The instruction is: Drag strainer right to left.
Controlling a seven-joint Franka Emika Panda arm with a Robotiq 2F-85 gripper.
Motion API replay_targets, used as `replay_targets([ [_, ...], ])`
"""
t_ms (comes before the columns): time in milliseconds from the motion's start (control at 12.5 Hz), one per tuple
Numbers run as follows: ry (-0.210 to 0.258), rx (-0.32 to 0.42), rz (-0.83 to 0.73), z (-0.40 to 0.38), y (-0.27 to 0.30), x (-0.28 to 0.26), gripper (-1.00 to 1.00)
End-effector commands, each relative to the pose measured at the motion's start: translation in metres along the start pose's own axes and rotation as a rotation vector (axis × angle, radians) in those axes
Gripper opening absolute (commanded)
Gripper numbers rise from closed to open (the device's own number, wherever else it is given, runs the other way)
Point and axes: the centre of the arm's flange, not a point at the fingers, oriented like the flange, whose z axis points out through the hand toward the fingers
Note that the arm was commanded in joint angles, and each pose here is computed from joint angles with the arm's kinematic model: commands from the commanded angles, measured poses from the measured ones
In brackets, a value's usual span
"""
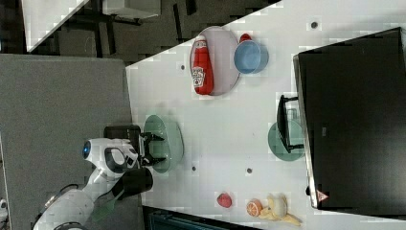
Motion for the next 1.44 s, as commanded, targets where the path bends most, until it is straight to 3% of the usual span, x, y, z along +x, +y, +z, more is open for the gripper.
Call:
replay_targets([
  [80, 0.022, 0.043, -0.119, -0.127, -0.033, 0.045, 1.00],
  [320, 0.022, 0.090, -0.266, -0.251, -0.035, 0.100, 1.00],
  [640, 0.014, 0.125, -0.363, -0.402, -0.006, 0.232, 1.00],
  [800, 0.067, 0.144, -0.454, -0.451, 0.016, 0.310, 1.00],
  [960, 0.152, 0.107, -0.531, -0.480, 0.041, 0.384, 1.00],
  [1040, 0.171, 0.093, -0.552, -0.490, 0.054, 0.412, 1.00],
  [1440, 0.124, 0.127, -0.465, -0.512, 0.090, 0.486, 1.00],
])
